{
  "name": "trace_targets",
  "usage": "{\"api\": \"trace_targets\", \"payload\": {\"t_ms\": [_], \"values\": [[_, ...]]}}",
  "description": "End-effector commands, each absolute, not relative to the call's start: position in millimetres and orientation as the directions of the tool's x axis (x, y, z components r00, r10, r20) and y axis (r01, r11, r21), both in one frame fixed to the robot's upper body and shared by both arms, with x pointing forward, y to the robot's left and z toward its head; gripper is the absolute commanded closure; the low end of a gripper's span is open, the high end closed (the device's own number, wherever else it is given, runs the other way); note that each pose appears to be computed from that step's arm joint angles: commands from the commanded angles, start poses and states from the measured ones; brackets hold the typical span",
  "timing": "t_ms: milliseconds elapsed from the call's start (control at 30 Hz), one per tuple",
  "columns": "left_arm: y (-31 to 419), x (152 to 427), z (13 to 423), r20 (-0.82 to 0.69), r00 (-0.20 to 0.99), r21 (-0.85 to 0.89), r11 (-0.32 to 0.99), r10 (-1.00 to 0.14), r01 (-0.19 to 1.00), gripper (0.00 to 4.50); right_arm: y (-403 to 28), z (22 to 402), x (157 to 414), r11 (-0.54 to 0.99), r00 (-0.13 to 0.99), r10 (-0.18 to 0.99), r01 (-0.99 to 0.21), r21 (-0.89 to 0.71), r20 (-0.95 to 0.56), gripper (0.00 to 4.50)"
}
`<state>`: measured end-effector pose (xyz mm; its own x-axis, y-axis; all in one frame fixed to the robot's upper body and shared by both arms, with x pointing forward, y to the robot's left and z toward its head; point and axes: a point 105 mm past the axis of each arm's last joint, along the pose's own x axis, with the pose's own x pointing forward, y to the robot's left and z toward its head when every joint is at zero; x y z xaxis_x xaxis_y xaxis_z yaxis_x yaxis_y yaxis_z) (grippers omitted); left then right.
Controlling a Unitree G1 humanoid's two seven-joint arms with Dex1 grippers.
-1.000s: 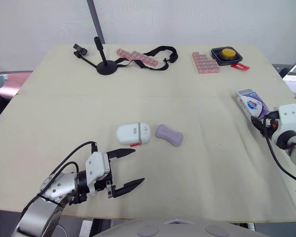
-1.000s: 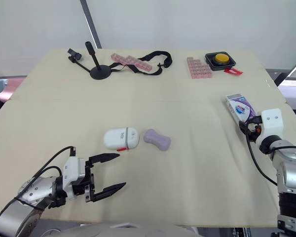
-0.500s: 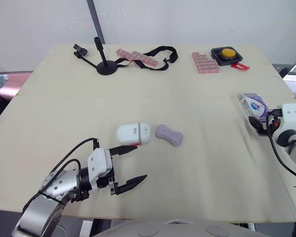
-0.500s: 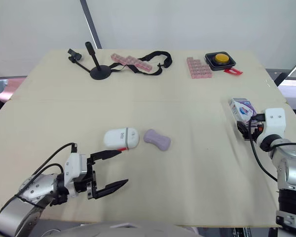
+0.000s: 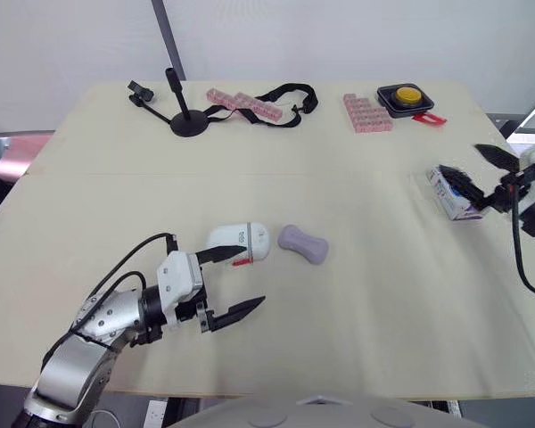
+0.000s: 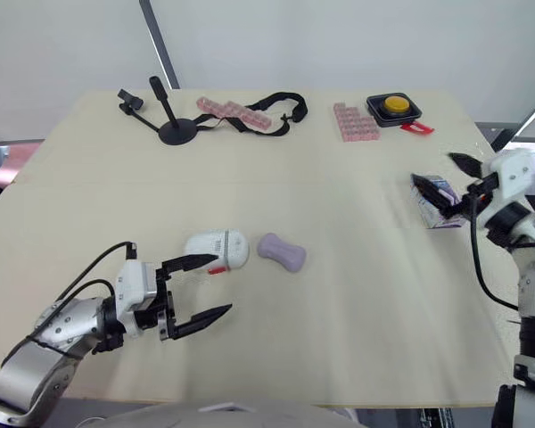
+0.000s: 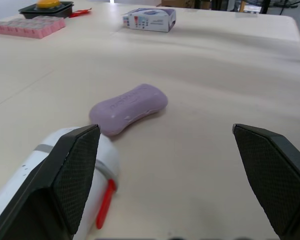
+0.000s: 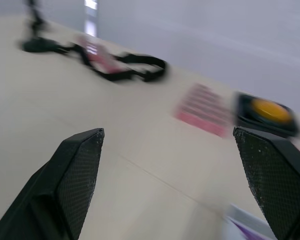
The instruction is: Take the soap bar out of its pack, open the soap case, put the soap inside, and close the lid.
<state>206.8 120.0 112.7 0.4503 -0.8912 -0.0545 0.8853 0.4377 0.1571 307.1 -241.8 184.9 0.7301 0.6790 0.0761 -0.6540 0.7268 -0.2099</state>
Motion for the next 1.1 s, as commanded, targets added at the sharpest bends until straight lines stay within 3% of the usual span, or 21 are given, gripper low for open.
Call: {"api": "trace_targets", "payload": {"t_ms": [33,167,300,600,867,1100], "values": [[128,211,121,-0.043,0.469,0.184,0.455,-0.882,0.871,0.00,-193,179,281,0.477,0.480,0.877,-0.854,-0.210,0.040,0.11],[137,220,123,-0.064,0.481,0.203,0.460,-0.874,0.864,0.00,-158,147,246,0.169,0.190,0.977,-0.967,-0.192,-0.100,0.11],[153,238,127,-0.091,0.497,0.229,0.468,-0.863,0.854,0.00,-145,130,231,0.011,0.044,0.987,-0.979,-0.204,-0.158,0.11],[182,272,127,-0.275,0.424,0.292,0.345,-0.863,0.892,0.00,-131,131,238,0.003,0.034,0.988,-0.978,-0.207,-0.148,0.11],[170,284,115,-0.382,0.288,0.263,0.196,-0.878,0.945,0.00,-126,132,241,0.015,0.046,0.989,-0.977,-0.212,-0.143,0.11],[158,301,106,-0.409,0.282,0.304,0.162,-0.868,0.939,0.00,-132,131,244,0.049,0.083,0.985,-0.975,-0.215,-0.150,0.11]]}}
